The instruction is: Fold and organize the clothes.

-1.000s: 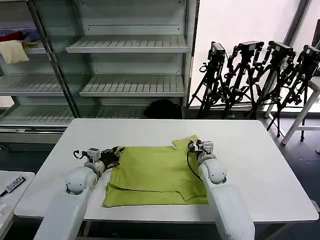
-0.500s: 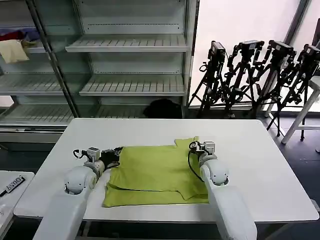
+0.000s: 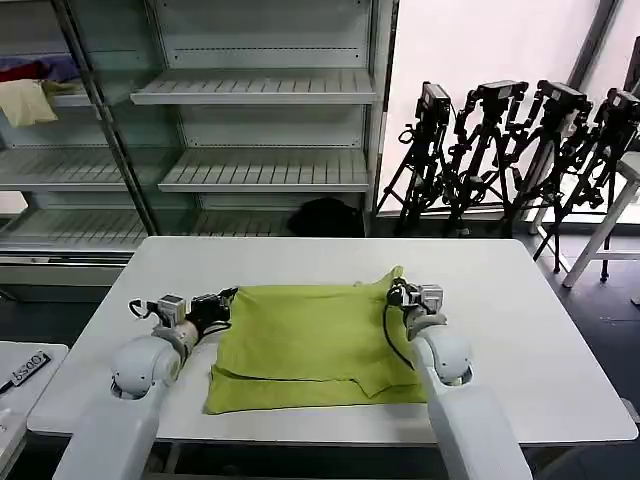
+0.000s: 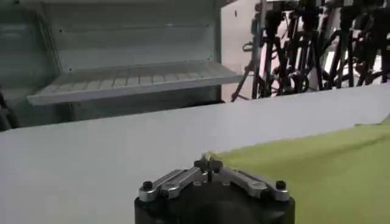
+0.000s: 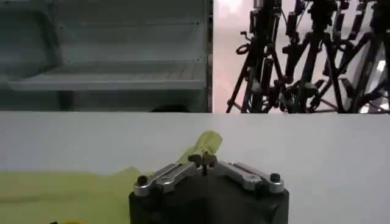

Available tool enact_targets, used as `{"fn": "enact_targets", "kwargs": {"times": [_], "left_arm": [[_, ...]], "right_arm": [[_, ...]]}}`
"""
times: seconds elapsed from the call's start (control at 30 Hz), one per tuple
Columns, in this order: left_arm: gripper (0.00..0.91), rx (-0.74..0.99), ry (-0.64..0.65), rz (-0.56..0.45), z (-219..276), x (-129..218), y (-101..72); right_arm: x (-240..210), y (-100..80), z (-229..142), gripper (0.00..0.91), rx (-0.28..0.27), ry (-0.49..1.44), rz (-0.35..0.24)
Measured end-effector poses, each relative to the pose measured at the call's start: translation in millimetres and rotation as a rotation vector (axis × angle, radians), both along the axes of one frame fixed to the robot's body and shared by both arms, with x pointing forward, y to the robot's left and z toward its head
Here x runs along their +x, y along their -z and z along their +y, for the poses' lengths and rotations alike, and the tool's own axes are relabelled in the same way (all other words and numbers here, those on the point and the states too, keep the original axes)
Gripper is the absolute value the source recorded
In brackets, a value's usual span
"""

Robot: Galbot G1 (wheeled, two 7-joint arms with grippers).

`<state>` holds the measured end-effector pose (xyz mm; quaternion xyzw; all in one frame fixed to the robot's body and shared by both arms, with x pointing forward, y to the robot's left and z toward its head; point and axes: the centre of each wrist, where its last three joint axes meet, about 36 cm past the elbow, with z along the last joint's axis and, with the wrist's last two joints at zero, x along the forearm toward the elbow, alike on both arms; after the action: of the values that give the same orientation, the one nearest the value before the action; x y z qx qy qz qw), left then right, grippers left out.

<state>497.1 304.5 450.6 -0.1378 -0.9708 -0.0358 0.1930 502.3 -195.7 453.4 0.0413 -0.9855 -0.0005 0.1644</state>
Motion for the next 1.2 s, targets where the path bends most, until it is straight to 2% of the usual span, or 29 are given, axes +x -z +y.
{"fn": "enact_targets", "kwargs": {"times": [0.37,0.8,1.2], "left_arm": [[0.01,-0.001,0.04,-0.04,-9,-43,-11.2],[0.01,0.025,0.076,-0.02,-15,-94,-6.8],[0.0,0.067,0.079,0.003,-14,-124,-4.5]], "right_arm": [[-62,7.7,-4,0.0,0.002,-0.016,0.005],[-113,12.8,-17,0.0,0.002,-0.004,0.033],[-140,20.6,-21,0.0,-0.012,-0.005,0.069]]}}
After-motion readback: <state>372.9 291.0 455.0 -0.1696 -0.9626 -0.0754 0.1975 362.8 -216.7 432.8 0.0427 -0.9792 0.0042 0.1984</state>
